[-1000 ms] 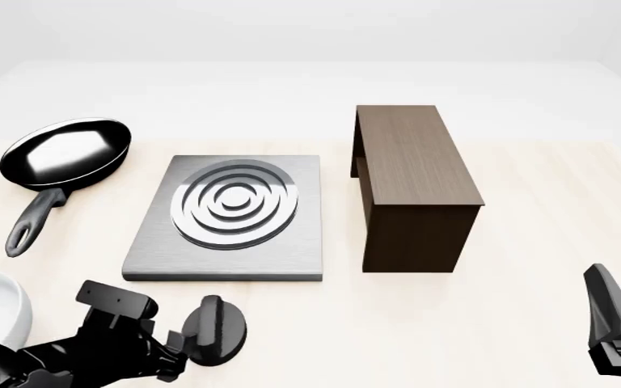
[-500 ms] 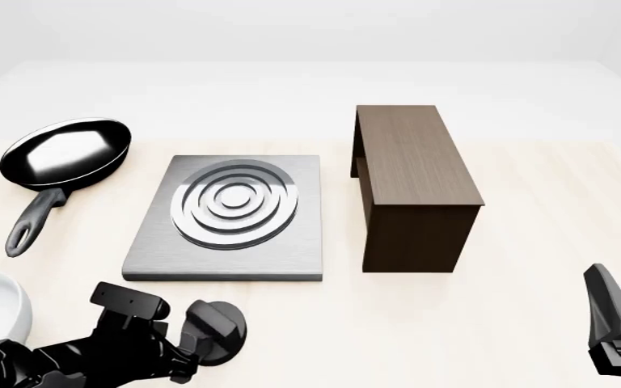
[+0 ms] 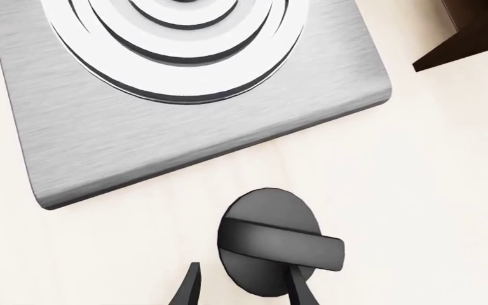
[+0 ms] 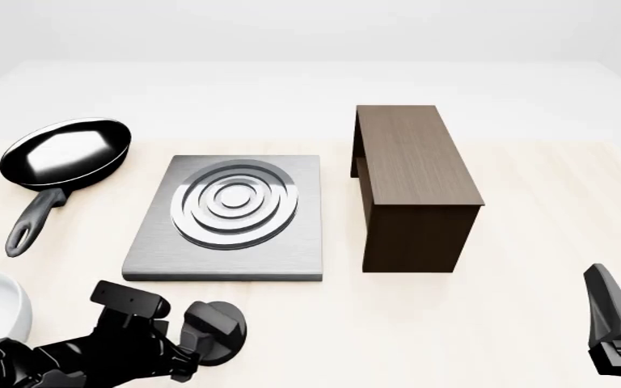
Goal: Turn on the stove.
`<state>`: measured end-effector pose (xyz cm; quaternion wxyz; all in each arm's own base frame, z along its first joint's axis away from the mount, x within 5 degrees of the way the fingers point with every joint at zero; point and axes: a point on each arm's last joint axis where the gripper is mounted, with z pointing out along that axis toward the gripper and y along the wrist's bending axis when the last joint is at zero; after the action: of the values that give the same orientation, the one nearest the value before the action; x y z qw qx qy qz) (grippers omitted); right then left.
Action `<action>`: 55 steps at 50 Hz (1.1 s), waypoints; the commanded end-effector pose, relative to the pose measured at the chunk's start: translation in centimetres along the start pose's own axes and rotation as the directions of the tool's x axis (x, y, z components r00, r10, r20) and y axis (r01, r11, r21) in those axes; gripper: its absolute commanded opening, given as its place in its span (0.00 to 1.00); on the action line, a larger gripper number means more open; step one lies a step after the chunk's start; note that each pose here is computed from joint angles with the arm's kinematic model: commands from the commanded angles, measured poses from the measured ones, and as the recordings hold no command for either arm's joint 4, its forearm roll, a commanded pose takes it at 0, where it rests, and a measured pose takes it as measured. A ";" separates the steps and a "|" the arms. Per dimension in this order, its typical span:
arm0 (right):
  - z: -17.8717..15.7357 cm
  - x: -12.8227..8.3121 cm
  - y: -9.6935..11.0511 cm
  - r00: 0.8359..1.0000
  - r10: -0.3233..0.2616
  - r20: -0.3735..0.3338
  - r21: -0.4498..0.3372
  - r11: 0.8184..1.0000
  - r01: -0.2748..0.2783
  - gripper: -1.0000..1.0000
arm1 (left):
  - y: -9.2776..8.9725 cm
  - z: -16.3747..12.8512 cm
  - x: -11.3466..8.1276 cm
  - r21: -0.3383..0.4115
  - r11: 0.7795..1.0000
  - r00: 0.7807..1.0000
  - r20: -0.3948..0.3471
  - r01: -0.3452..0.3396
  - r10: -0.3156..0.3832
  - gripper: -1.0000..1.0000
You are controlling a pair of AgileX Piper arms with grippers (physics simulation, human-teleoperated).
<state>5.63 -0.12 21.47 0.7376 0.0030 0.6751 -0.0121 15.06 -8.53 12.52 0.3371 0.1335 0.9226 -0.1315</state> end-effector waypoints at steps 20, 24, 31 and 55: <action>0.0 0.0 0.0 1.000 0.000 0.000 0.000 1.000 0.000 1.00 | 1.1 -1.6 0.9 -0.035 0.999 1.000 0.009 0.005 -0.005 1.00; 0.0 0.0 0.0 1.000 0.000 0.000 0.000 1.000 0.000 1.00 | 1.3 -2.2 0.8 -0.045 0.999 1.000 0.021 0.003 -0.002 1.00; 0.0 0.0 0.0 1.000 0.000 0.000 0.000 1.000 0.000 1.00 | 1.5 -2.7 0.9 -0.056 0.998 1.000 0.027 0.011 -0.010 1.00; 0.0 0.0 0.0 1.000 0.000 0.000 0.000 1.000 0.000 1.00 | 2.3 -7.3 -2.4 -0.122 0.992 0.990 0.143 0.000 0.017 1.00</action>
<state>5.63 -0.12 21.47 0.7376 0.0030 0.6751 -0.0121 13.46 -4.76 17.48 0.3948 0.1086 0.9080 -0.0888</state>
